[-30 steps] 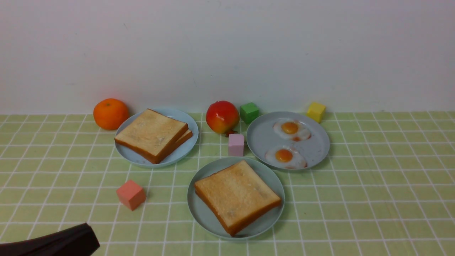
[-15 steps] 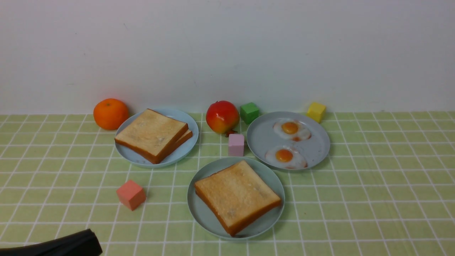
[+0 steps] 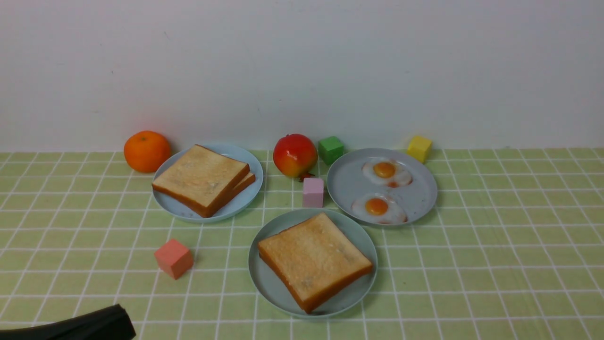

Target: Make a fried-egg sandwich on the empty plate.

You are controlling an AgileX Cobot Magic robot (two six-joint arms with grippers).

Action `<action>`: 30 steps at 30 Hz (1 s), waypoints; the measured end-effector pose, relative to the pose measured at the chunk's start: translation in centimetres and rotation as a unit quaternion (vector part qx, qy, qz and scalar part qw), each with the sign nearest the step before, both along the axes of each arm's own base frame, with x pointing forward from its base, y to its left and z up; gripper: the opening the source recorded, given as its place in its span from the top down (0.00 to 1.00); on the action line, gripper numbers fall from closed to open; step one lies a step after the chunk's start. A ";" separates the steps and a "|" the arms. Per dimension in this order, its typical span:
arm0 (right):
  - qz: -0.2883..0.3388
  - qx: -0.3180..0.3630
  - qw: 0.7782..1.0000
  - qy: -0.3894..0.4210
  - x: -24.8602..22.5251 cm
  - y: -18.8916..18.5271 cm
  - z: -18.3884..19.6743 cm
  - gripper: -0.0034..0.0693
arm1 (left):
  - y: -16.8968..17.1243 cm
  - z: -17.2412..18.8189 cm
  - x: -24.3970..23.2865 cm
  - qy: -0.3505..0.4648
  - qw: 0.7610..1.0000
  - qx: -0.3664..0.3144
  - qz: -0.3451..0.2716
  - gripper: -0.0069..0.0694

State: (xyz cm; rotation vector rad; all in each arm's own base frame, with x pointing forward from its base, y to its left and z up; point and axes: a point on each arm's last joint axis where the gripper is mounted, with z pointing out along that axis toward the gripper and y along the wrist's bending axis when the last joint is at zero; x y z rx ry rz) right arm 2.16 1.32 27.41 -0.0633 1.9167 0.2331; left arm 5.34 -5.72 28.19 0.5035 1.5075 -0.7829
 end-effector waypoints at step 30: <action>-0.082 -0.014 0.996 -0.021 3.1 -1.2 -10.1 0.96 | 0.0 0.0 0.0 0.001 1.000 0.002 0.000 0.90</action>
